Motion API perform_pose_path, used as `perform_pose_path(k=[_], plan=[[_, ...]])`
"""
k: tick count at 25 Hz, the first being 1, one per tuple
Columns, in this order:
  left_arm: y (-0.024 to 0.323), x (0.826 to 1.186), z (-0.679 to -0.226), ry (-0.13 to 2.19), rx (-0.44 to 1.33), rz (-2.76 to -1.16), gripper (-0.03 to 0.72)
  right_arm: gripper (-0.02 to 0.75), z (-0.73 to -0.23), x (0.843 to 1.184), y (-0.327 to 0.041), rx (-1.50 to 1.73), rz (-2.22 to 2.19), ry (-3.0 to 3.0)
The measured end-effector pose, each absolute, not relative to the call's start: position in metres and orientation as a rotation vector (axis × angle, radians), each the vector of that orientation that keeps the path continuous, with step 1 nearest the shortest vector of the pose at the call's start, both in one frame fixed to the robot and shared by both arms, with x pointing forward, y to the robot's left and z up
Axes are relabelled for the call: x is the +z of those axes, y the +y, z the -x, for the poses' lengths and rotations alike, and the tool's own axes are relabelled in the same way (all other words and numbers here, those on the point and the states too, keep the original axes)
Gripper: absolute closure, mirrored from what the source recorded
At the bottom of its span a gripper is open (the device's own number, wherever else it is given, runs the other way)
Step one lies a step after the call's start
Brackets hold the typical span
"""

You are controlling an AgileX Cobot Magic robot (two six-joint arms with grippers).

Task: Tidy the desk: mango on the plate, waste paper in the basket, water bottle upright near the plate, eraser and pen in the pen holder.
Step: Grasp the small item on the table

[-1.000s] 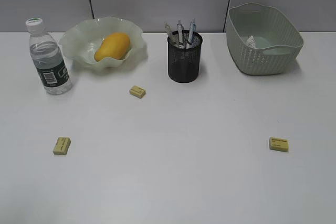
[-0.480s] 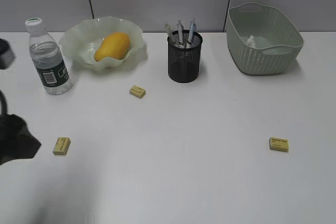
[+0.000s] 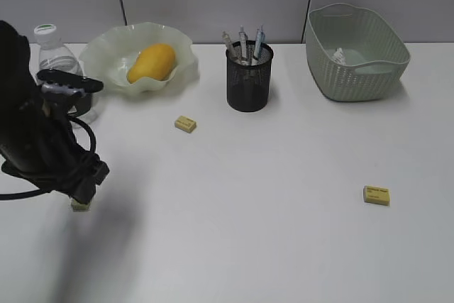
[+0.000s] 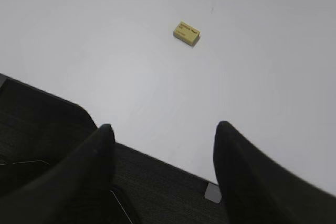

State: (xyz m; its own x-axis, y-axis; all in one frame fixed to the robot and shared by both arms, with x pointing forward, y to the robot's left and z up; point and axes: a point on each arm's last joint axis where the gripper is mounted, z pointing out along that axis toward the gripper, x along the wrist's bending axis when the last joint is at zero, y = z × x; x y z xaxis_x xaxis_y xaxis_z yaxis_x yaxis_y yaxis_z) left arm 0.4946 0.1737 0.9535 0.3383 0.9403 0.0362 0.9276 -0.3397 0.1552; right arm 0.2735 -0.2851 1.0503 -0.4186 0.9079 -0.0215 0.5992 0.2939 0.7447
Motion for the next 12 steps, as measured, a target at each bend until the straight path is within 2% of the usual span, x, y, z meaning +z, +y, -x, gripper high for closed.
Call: perform_pose_path(k=[6,12], plan=[[0.19,0.938,-0.524,1.886,0.15,-2.374,0.222,0.265,-0.274,1.05,-0.285,0.932,-1.345,2.123],[0.184,0.926,-0.537,1.895,0.134,-2.327,0.219,0.267,-0.274,1.05,-0.285,0.932,-1.345,2.123]])
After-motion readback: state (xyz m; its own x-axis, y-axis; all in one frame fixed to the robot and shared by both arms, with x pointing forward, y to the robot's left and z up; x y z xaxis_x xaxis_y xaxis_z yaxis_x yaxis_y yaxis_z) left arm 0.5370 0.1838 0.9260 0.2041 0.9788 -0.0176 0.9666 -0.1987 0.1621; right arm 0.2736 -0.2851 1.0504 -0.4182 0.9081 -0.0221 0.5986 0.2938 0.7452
